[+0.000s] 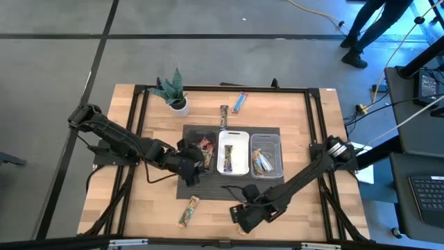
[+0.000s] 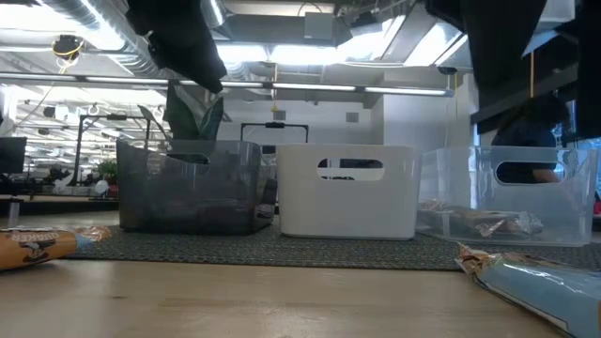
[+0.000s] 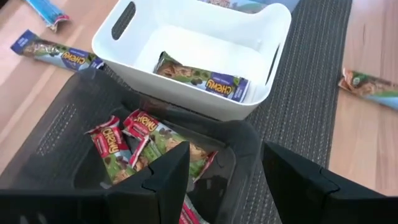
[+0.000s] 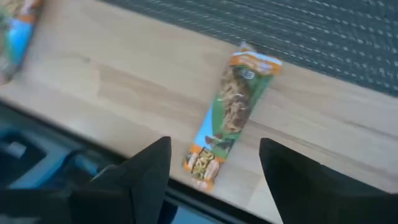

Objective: Pick and place Granola Bars by type
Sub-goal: Put the yellow granola bar into the transparent bin

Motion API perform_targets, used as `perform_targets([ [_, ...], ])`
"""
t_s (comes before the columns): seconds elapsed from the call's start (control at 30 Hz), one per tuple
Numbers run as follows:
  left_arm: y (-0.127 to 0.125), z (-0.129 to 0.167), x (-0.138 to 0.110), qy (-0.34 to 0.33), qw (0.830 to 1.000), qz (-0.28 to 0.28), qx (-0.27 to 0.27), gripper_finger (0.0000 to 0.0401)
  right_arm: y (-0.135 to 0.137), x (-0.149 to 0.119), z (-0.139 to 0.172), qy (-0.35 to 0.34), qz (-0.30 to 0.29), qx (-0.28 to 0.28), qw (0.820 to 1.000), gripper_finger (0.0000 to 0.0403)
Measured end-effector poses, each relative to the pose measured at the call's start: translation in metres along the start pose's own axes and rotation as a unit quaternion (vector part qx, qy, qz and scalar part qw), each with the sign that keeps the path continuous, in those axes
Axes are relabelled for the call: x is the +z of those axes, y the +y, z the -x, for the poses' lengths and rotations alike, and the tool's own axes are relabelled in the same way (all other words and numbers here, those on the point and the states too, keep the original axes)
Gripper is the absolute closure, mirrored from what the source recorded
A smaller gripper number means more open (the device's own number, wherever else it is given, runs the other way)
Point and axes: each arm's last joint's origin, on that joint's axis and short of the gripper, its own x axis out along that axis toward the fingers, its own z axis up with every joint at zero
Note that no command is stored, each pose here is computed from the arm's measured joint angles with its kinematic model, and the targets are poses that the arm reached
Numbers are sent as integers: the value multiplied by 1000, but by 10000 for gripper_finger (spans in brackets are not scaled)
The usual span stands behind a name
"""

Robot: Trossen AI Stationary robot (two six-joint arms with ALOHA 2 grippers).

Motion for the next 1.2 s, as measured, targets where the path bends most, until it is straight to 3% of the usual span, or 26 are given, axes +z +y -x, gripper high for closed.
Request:
perform_targets([
  [0.23,1,0,-2,12,1000,-24,4,209,15,-9,-29,-13,-26,-33,999,155],
  [0.5,0,1,-5,18,999,-31,4,210,10,-13,-66,-6,-52,-80,995,155],
  [1.03,-5,4,-8,17,999,-39,-2,210,8,-13,-73,11,-36,-98,994,156],
  [1.2,-5,4,-8,17,999,-39,-2,210,4,-12,-74,11,-35,-122,992,188],
])
